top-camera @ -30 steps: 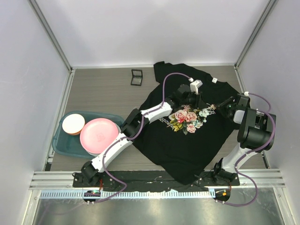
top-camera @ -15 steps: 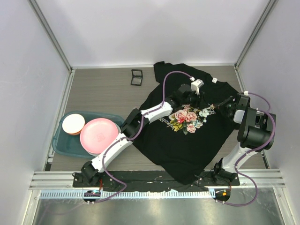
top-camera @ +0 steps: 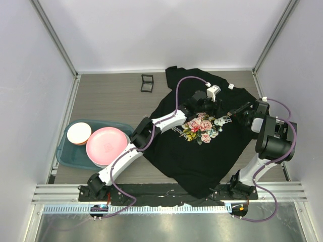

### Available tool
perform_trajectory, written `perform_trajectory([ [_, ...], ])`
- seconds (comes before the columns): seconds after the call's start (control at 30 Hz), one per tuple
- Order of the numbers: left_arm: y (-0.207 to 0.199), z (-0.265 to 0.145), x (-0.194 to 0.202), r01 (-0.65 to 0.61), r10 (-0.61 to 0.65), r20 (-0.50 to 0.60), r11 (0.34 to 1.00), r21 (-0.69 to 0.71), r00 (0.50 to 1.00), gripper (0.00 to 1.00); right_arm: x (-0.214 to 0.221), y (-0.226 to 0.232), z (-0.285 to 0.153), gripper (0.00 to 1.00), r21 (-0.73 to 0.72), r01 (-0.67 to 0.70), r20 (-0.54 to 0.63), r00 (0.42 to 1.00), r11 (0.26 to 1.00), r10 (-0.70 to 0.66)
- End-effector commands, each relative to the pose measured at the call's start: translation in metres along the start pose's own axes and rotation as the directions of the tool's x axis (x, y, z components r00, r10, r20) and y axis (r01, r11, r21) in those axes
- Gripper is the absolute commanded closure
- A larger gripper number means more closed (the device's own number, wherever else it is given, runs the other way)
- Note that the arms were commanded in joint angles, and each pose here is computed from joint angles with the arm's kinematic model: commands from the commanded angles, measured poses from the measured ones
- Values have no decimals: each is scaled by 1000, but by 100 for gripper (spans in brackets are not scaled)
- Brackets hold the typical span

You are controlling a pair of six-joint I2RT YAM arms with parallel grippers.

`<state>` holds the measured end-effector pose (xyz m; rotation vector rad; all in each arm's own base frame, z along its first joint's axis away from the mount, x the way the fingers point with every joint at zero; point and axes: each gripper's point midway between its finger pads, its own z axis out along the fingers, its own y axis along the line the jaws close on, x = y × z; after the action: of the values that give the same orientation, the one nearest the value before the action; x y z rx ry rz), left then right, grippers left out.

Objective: Remove the brooch from the garment

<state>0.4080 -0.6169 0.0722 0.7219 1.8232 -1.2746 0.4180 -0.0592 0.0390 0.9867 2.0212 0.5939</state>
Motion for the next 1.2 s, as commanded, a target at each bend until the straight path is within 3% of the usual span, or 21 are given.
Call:
perform_trajectory([
  [0.0,-32,2,-44,-59,50,112,995,82,992,37,-29,40,-9,68,-106,70,88,994,992,-60],
  [0.67,-34,13,-29,21,-44,154,989,150,987,52,-29,49,-5,68,-131,89,76,994,987,-79],
  [0.93,-28,17,-19,69,-90,154,988,137,984,42,-24,48,-1,68,-128,86,56,995,988,-79],
  [1.17,-16,21,-19,121,-139,198,988,98,970,44,-23,51,-1,69,-141,99,49,994,985,-93],
])
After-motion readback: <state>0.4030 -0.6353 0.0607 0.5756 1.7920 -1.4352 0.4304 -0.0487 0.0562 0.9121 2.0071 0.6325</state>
